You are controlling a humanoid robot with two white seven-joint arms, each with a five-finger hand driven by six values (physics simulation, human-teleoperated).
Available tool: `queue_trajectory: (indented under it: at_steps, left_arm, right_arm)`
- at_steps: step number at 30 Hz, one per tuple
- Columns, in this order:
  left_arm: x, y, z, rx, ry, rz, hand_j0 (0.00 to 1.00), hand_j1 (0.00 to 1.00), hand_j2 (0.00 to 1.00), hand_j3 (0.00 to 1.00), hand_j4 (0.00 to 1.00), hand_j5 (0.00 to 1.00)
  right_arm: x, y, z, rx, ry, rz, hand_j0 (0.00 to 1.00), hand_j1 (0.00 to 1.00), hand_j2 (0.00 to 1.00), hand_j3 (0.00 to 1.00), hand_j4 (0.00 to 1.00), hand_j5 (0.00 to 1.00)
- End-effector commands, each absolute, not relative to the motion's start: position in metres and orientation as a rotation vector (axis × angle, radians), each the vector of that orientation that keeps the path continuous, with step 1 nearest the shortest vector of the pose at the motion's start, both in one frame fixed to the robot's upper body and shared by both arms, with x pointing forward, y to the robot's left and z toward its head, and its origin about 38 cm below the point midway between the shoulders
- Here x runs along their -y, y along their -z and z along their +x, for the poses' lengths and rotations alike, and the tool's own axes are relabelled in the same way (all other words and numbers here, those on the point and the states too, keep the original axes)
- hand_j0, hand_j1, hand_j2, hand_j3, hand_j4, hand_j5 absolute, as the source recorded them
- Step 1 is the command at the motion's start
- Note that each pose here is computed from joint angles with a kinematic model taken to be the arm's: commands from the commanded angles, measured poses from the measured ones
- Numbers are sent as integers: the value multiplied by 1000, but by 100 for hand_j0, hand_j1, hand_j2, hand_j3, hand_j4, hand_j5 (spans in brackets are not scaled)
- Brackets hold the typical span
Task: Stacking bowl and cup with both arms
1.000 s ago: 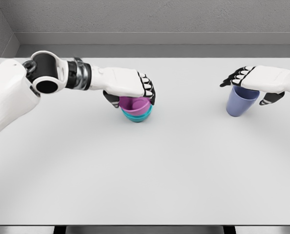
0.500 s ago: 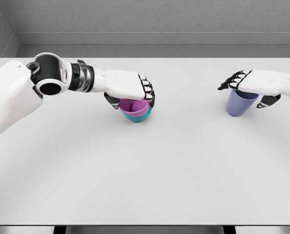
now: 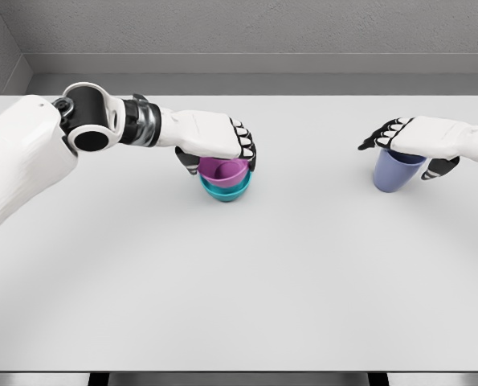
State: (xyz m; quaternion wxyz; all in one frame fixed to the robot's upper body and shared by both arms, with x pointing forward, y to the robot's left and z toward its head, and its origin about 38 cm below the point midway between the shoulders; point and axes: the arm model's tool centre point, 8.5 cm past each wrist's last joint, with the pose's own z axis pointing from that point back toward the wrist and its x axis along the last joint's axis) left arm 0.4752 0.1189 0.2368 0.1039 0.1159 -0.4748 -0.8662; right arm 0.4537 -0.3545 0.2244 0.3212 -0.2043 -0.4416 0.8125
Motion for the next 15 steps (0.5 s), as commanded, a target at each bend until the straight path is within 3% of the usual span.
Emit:
queue_trajectory:
  at_steps: [1,11,15]
  left_arm:
    - [-119,-237,476,1403,2548,339,63,63,63,63,63,63]
    - [-121,-232,479,1388,2535,331,65,65,65,65,65,65]
    - [-121,-230,478,1387,2535,325,79,79,79,79,79,79]
  right_arm:
    - [353,-224,454,1168,-2128,-532,100,100,100,100,100,100]
    - [354,-219,457,1148,-2127,-537,100,100,100,100,100,100]
    - [354,-219,457,1150,-2125,-537,100,100,100,100,100,100]
